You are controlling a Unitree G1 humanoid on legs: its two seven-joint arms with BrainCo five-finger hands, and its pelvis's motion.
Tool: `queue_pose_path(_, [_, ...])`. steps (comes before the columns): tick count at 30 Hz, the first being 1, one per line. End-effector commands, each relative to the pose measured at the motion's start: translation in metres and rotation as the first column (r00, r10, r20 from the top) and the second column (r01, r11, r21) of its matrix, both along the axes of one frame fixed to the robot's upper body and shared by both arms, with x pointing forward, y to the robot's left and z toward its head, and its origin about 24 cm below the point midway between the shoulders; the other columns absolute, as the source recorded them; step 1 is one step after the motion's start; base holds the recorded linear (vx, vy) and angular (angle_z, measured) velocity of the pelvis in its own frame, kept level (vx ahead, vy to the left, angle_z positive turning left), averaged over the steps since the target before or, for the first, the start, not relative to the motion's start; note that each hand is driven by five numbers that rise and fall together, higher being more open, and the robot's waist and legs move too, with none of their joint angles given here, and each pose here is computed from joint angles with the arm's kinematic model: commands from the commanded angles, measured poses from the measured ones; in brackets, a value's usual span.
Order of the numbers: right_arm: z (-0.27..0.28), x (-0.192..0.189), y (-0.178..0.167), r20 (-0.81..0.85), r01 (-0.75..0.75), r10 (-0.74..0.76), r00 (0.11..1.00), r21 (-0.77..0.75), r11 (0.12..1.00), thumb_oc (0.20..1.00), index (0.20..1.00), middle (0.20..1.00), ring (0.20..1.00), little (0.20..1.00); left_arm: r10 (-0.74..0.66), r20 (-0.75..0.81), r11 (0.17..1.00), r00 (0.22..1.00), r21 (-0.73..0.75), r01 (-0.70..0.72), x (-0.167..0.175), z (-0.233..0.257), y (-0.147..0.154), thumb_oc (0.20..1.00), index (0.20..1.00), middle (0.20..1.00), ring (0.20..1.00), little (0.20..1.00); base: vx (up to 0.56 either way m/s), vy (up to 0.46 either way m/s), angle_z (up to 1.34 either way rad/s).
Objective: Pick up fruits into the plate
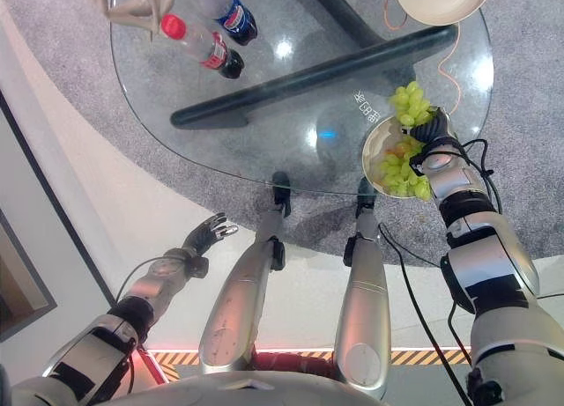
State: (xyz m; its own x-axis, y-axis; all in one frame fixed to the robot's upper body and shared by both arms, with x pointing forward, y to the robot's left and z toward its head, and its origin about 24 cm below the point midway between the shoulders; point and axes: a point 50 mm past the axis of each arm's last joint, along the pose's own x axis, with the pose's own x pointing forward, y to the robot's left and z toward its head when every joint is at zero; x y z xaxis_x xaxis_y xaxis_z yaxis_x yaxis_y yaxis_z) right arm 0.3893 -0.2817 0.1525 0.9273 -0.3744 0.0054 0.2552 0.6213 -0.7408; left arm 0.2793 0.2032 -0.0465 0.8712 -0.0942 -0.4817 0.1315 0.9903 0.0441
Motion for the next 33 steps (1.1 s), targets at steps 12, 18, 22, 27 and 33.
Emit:
queue_pose_path(12, [-0.015,-0.01,-0.016,-0.049,0.038,-0.04,0.998,-0.032,0.999,1.0,1.0,1.0,1.0,1.0,0.004,-0.015,1.0,1.0,-0.014,-0.004,0.0,-0.003,-0.004,1.0,1.0,1.0,1.0,1.0,0.0,0.0,0.0])
queue_pose_path(18, [-0.013,-0.009,-0.009,0.003,0.01,-0.01,1.0,0.02,1.0,1.0,1.0,1.0,1.0,1.0,0.011,-0.022,1.0,1.0,-0.017,-0.011,-0.001,-0.004,-0.005,1.0,1.0,1.0,1.0,1.0,0.0,0.0,0.0])
queue_pose_path(22, [-0.009,-0.008,-0.004,0.034,-0.007,0.006,0.999,0.044,0.999,1.0,1.0,1.0,1.0,1.0,0.02,-0.027,1.0,0.999,-0.021,-0.02,-0.002,-0.006,-0.005,1.0,1.0,1.0,1.0,1.0,0.0,0.008,0.0])
queue_pose_path(27, [-0.004,-0.008,0.005,0.105,-0.039,0.032,0.994,0.064,0.997,1.0,1.0,1.0,1.0,1.0,0.03,-0.032,0.999,0.999,-0.033,-0.032,-0.007,-0.01,-0.004,1.0,1.0,1.0,1.0,1.0,0.02,0.035,0.0])
queue_pose_path(33, [-0.004,-0.013,0.012,0.158,-0.074,0.058,0.986,0.1,0.992,1.0,1.0,1.0,1.0,1.0,0.051,-0.048,0.998,0.998,-0.041,-0.053,-0.013,-0.014,0.001,1.0,1.0,1.0,1.0,1.0,0.0,0.0,0.0])
